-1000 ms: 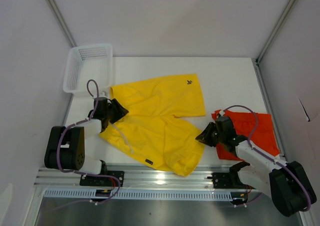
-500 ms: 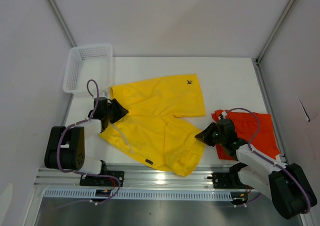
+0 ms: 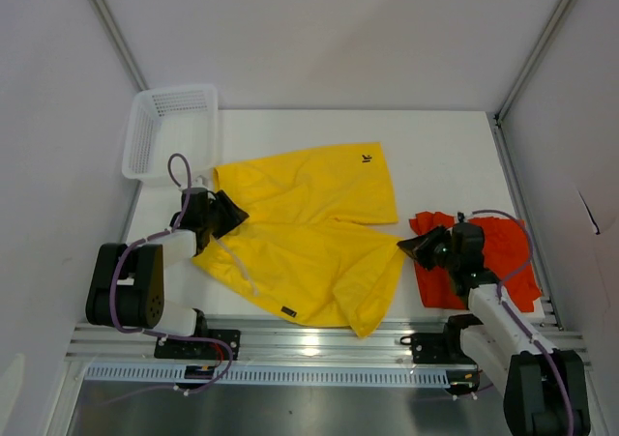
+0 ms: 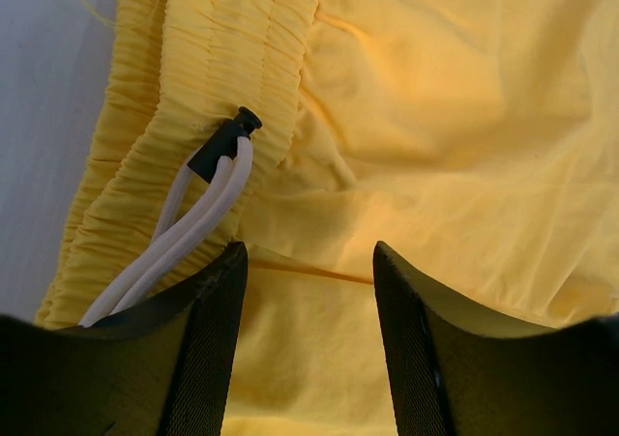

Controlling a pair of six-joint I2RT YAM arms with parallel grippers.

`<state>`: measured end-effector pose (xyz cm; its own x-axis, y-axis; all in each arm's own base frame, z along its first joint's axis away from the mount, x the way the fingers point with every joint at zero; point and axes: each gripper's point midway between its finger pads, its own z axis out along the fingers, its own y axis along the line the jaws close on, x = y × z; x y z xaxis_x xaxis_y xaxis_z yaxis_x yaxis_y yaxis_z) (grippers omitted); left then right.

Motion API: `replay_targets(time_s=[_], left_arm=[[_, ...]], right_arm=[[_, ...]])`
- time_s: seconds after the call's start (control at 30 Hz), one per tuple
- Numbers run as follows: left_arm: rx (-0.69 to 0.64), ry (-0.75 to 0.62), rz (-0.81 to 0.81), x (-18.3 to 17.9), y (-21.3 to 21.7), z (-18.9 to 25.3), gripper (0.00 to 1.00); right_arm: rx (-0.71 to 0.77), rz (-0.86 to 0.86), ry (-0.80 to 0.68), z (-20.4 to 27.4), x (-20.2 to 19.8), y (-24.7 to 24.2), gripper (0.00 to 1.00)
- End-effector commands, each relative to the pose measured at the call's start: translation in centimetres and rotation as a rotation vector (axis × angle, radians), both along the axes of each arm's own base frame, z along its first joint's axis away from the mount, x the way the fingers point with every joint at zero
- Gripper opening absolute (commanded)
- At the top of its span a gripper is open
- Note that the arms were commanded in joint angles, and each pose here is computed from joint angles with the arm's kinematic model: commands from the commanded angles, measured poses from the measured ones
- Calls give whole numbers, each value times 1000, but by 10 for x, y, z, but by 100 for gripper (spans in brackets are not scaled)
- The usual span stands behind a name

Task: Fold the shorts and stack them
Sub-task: Flatten the shorts out

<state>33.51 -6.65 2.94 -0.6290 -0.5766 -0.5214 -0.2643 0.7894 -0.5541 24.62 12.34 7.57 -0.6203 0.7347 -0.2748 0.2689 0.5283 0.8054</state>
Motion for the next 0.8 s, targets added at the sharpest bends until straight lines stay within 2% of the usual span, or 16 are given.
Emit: replay_targets(time_s=[0.0, 0.07, 0.27, 0.4, 0.53, 0.6, 0.7, 0.73, 0.77], left_arm=[[15, -13, -5, 0, 3, -1, 58], [17, -11, -5, -1, 3, -2, 58], [17, -9, -5, -1, 3, -2, 57], [18, -15, -4, 0, 4, -1, 58], [19, -14, -2, 0, 4, -1, 57], [20, -14, -1, -1, 4, -1, 57], [21, -12, 0, 0, 4, -2, 57], [22, -14, 1, 0, 5, -1, 57], [23, -17, 2, 0, 5, 0, 57]], right_arm=[[93, -20, -30, 16, 10, -10, 0], [115, -74, -40, 17, 21, -27, 0], [195, -61, -58, 26, 34, -32, 0], [197, -36, -19, 28, 48, -36, 0], [212, 23, 59, 20, 61, -33, 4], [209, 38, 39, 24, 70, -34, 12], [243, 38, 28, 27, 79, -41, 32], [248, 22, 28, 27, 82, -46, 42], [249, 22, 28, 26, 84, -49, 45]])
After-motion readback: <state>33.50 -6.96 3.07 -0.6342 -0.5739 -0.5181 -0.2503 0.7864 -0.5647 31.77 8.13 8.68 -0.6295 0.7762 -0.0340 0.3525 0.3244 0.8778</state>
